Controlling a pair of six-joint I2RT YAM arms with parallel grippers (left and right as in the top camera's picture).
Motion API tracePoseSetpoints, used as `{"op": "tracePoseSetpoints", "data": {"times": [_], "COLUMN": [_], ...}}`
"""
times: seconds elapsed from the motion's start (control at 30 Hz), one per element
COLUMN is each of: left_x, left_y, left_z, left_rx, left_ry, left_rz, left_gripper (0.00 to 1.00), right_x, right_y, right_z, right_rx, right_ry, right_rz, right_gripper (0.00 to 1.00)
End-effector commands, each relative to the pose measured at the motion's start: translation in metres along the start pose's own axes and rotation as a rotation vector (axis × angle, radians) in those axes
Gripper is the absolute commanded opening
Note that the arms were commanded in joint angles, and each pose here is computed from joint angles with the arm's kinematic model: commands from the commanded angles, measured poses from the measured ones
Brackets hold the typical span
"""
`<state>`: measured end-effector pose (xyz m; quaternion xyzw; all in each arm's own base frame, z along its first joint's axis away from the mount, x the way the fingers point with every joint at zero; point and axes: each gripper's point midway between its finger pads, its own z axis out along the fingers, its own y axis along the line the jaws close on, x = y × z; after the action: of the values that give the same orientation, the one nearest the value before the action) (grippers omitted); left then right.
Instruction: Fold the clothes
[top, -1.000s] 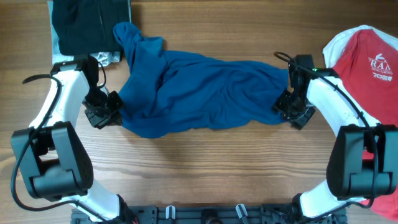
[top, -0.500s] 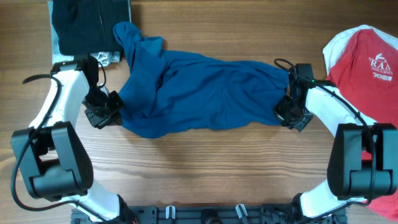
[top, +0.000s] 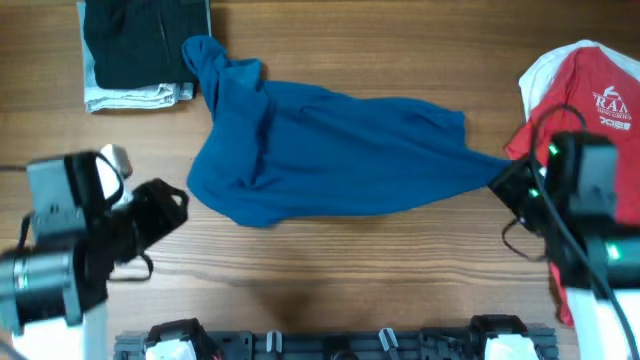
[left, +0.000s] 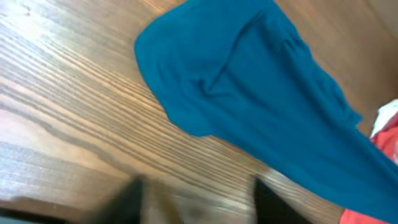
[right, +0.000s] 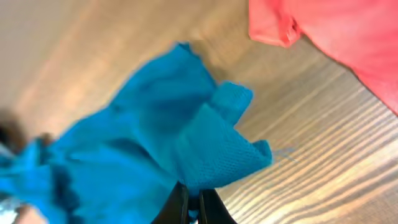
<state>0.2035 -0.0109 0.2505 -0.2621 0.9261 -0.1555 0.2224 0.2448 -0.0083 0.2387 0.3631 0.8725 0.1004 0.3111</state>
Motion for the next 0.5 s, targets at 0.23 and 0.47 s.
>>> {"op": "tracePoseSetpoints", "data": {"times": [0.23,0.47], "left_x": [-0.008,-0.021], "left_y": [0.042,0.062], "left_z": [0.164,0.233], "left_rx": [-0.232,-0.33], "left_ry": [0.477,0.458], "left_rz": [-0.085,-0.01], "left_gripper": [0.69,0.71], "right_x": [0.006,0.001], "right_y": [-0.006,-0.001], "right_z": [0.042,0.049], "right_rx": [0.13,0.118], "right_ry": [0.119,0.107], "right_rz": [-0.026,-0.031], "right_gripper": [0.04,0.04]}}
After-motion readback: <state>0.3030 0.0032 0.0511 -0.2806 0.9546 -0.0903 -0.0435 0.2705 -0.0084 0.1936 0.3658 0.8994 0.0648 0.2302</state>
